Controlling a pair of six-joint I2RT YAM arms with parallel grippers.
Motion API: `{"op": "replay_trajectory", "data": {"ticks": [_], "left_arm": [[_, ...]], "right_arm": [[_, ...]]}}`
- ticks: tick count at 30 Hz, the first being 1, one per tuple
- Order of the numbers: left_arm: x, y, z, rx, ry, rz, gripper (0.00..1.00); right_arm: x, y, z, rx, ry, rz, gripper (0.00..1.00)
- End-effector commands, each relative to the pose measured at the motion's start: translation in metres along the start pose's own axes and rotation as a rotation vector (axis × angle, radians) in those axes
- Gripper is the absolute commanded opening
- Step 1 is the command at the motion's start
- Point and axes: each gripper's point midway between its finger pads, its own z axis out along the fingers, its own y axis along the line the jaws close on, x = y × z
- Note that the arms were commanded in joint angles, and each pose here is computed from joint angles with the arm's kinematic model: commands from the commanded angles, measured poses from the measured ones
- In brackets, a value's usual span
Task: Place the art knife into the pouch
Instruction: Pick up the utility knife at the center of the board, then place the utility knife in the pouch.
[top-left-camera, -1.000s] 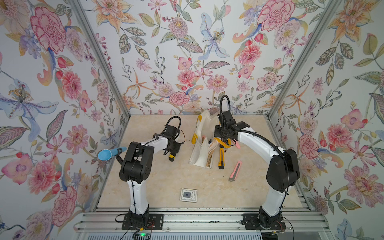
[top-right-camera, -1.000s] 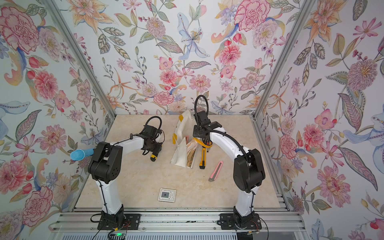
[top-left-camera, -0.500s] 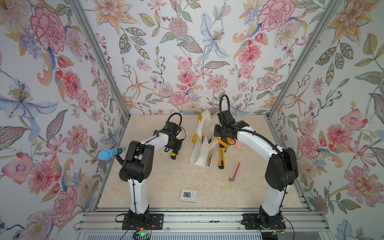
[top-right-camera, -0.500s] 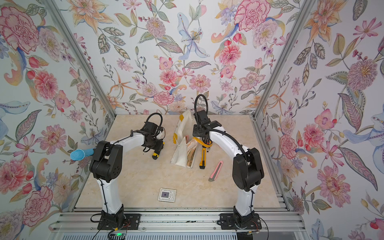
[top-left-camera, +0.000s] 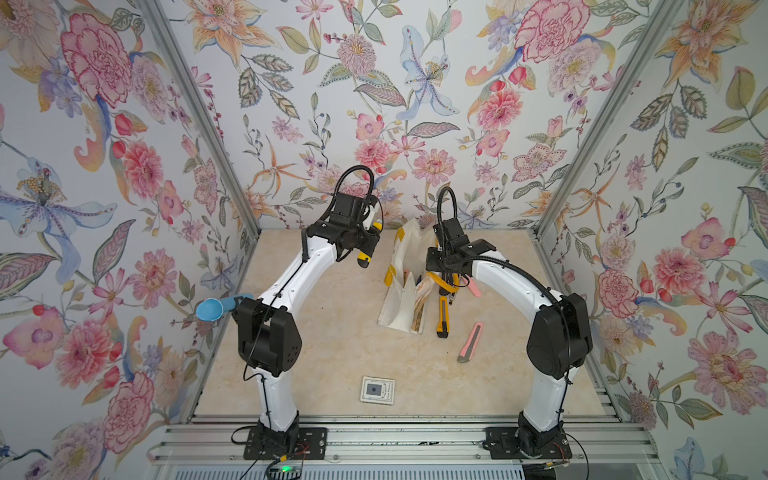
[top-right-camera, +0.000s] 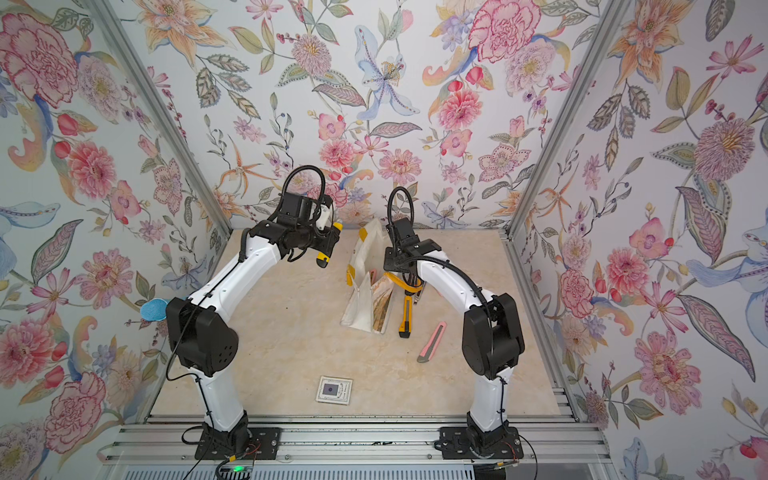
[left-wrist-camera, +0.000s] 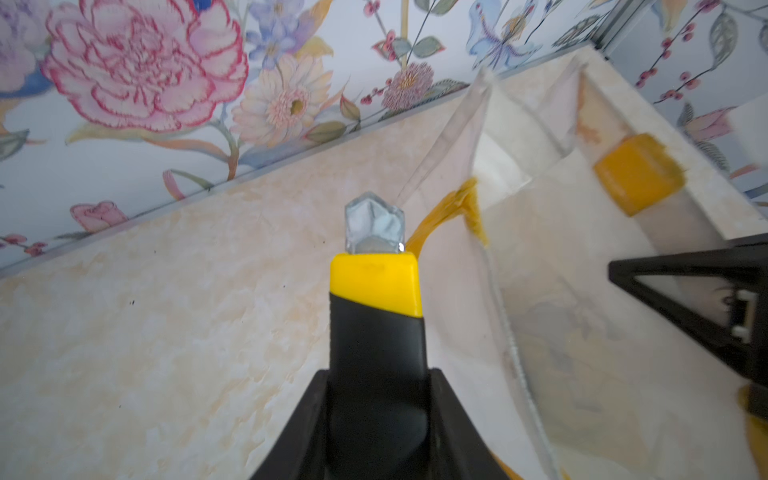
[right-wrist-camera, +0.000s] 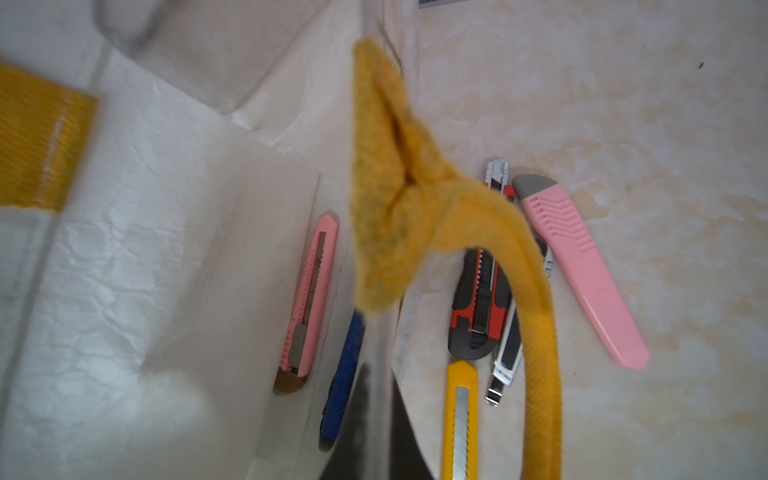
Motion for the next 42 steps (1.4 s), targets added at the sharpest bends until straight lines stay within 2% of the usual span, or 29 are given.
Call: {"op": "replay_trajectory", "data": {"ticks": [1,7,13,24,32,42], "left_arm": [[-0.03,-0.024,-0.032,0.063,-0.061,0.037,0.19],[-0.068,-0.072,-0.051,0.207,-0.178,0.06,0.19],[-0.07,-0.113,-0.036,0.288,-0.155,0.093,0.2],[-0.031,-0.134,0.016,0.322,-0.023,0.09,0.2],[0.02,-0.129,0.065,0.297,0.122,0.077,0.2],[0.048,-0.126,0.09,0.279,0.202,0.083,0.26]], "right_arm": [[0.0,0.002,0.005,-0.001,0.007,-0.01,0.0],[0.001,0.002,0.003,-0.001,0.006,-0.01,0.0],[0.003,0.001,0.002,0.001,0.008,-0.014,0.0],[0.002,-0.004,-0.007,-0.02,-0.011,0.029,0.0],[0.005,-0.012,-0.011,-0.007,-0.015,0.041,0.0],[0.007,-0.018,-0.013,0.012,-0.022,0.054,0.0]]}}
